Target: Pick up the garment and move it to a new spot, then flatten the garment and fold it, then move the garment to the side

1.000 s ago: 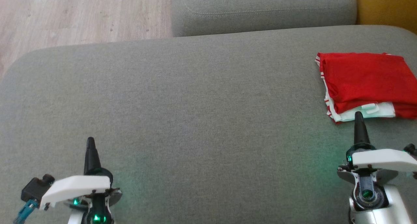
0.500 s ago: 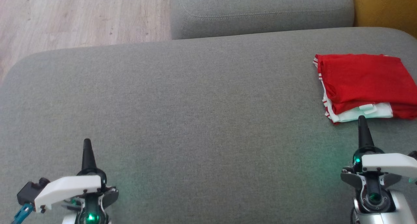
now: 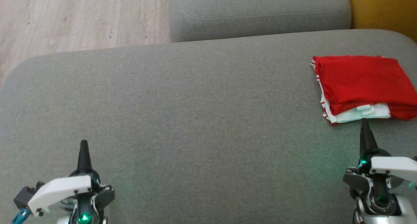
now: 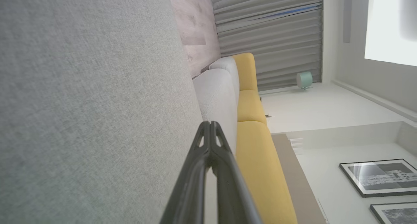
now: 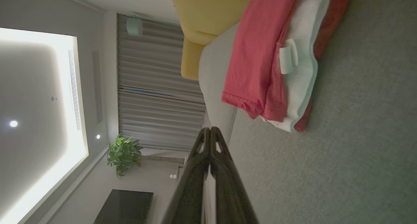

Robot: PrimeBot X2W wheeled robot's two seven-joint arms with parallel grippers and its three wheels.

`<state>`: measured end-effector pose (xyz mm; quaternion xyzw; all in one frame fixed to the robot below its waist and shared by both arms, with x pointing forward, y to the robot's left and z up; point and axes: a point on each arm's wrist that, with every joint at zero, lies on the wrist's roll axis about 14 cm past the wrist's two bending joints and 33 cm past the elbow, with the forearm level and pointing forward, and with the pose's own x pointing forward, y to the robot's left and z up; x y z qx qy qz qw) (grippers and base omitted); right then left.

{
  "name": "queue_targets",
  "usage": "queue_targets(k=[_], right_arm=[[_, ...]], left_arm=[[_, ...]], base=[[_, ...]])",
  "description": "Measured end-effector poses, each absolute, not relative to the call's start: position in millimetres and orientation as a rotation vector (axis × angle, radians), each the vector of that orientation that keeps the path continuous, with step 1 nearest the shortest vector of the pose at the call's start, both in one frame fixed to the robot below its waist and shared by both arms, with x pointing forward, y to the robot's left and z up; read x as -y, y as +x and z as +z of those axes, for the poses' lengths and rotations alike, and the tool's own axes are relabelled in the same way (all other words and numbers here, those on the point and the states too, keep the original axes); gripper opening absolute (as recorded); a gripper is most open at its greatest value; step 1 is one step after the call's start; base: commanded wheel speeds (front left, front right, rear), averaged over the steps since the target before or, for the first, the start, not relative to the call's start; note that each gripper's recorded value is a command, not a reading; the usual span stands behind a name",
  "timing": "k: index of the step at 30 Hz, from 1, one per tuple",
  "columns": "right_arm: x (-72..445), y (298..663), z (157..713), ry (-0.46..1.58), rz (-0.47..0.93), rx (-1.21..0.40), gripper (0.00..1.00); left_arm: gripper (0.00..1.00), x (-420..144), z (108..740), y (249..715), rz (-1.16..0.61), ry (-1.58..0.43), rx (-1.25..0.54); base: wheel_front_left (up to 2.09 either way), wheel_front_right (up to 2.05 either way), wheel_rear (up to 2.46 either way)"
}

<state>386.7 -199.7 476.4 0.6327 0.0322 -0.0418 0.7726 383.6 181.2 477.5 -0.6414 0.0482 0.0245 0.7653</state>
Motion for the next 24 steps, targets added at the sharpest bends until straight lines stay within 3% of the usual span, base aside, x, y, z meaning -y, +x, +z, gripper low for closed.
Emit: queue_targets(k=[24], right_arm=[[207.0, 379.4, 484.1, 1.575, -0.077, -0.032, 0.00]], left_arm=[[0.00, -184.8, 486.6, 383.1, 0.025, -1.577, -0.080]], base=[[0.00, 0.00, 0.00]])
